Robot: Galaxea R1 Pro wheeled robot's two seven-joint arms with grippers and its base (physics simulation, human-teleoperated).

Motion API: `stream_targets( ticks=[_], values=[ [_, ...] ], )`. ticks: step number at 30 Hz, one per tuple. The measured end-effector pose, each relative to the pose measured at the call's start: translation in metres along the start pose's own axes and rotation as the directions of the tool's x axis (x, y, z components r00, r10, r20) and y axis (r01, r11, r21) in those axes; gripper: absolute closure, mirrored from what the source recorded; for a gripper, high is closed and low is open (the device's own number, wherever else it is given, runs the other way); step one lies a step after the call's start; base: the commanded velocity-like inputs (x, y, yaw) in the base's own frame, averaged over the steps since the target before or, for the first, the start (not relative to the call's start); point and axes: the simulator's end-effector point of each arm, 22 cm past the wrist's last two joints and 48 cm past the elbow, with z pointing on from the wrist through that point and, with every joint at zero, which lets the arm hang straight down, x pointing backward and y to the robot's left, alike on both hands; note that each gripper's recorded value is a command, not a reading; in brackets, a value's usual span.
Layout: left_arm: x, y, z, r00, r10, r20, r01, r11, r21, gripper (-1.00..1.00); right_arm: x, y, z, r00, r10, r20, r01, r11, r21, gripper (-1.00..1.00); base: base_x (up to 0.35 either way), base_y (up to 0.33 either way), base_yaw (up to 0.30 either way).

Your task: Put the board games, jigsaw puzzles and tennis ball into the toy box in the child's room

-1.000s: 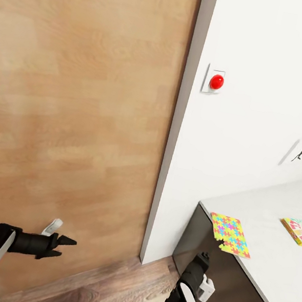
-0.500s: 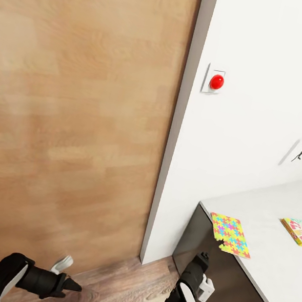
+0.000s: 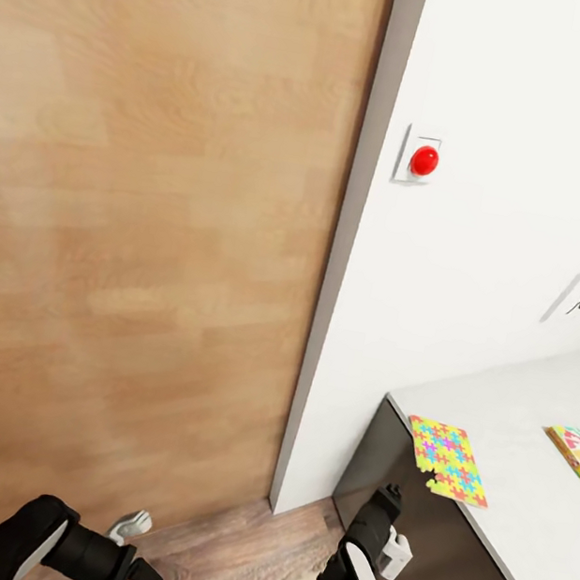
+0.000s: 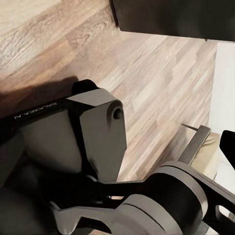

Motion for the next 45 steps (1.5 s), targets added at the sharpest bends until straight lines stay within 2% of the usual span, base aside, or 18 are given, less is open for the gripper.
stream_targets(
  ticks=[8, 17, 36, 42, 45],
  values=[
    [0.001, 0.0, 0.001, 1.0, 0.015, -0.002, -0.015, 1.0, -0.002, -1.0, -0.002, 0.0, 0.001, 1.0, 0.001, 0.005, -0.001, 1.0, 0.0, -1.0, 0.013, 0.005, 0.0],
    [-0.001, 0.0, 0.002, 1.0, 0.031, 0.004, -0.031, 1.0, -0.003, -1.0, -0.017, 0.0, 0.008, 0.999, 0.025, 0.041, -0.025, 1.0, 0.008, -1.0, 0.082, 0.0, 0.0],
    [-0.001, 0.0, 0.002, 0.999, 0.033, 0.006, -0.033, 0.999, -0.002, -1.0, -0.02, 0.0, 0.009, 0.998, 0.027, 0.051, -0.027, 1.0, 0.009, -1.0, 0.01, 0.0, 0.0],
    [-0.001, 0.0, 0.002, 0.999, 0.034, 0.006, -0.034, 0.999, -0.002, -1.0, -0.028, 0.024, 0.011, 0.994, 0.073, 0.077, -0.071, 0.997, -0.031, -1.0, 0.0, 0.0, 0.0],
    [-0.001, 0.0, 0.002, 0.999, 0.033, 0.006, -0.033, 0.999, -0.002, -1.0, -0.034, 0.024, 0.008, 0.992, 0.088, 0.088, -0.087, 0.996, -0.014, -1.0, 0.0, 0.0, 0.0]
  ],
)
